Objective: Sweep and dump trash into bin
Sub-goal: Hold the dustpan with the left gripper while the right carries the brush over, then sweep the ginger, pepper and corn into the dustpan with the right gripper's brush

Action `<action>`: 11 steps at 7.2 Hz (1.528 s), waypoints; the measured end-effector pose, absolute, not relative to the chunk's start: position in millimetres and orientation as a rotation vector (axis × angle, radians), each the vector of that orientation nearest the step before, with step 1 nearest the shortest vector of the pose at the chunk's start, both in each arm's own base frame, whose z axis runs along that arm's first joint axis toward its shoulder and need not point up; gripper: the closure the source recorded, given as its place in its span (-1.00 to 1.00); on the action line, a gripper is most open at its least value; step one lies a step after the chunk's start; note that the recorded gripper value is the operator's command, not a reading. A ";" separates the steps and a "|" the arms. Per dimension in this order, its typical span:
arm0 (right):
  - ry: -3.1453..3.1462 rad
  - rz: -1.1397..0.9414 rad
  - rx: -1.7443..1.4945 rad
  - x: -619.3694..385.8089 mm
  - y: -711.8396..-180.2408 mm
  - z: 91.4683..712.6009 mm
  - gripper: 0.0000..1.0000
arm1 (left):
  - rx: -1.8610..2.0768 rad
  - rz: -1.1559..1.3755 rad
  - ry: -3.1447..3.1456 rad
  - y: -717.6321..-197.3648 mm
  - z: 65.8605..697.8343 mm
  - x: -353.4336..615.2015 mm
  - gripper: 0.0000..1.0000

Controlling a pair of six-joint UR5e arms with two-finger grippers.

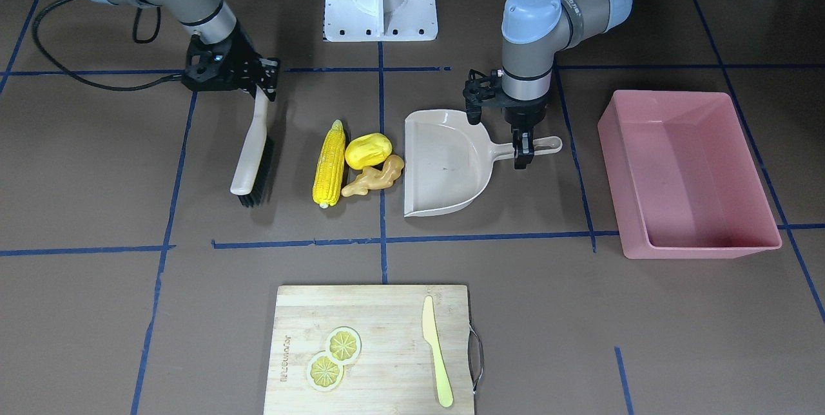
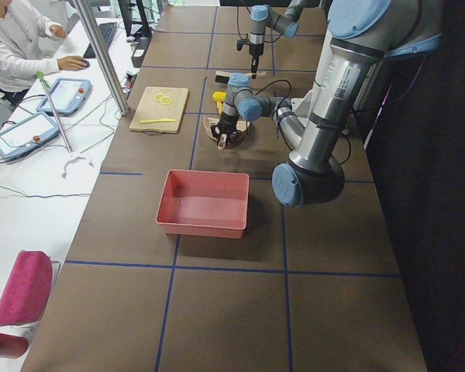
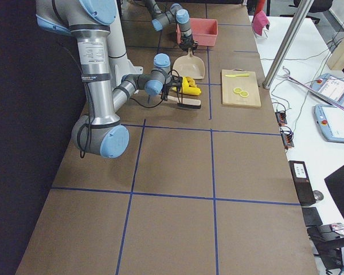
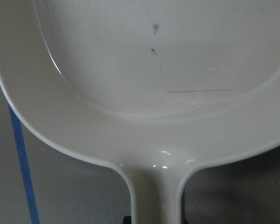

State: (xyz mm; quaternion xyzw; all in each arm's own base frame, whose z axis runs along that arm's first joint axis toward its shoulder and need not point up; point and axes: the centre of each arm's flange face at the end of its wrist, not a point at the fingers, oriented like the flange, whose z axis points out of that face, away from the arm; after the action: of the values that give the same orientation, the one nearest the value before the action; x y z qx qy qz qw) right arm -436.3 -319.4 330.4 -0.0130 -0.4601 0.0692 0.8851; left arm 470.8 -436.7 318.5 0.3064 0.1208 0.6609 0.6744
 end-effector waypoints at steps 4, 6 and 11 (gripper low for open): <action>-0.949 0.094 -0.056 -468.2 -296.6 304.0 1.00 | 0.699 1.480 0.259 -437.1 307.3 477.7 0.79; -0.950 0.068 -0.074 -478.4 -285.7 298.1 1.00 | 0.710 1.480 0.245 -433.8 301.0 484.9 0.79; -0.955 0.048 -0.075 -503.8 -286.0 280.5 1.00 | 0.697 1.431 0.284 -421.1 276.0 512.2 0.79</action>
State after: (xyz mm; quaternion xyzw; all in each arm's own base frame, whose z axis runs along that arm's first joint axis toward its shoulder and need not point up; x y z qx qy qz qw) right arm -503.8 -286.0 280.5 -0.0363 -0.4595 0.0232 0.8872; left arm 512.2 -421.1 276.0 0.3116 0.1268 0.6403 0.6906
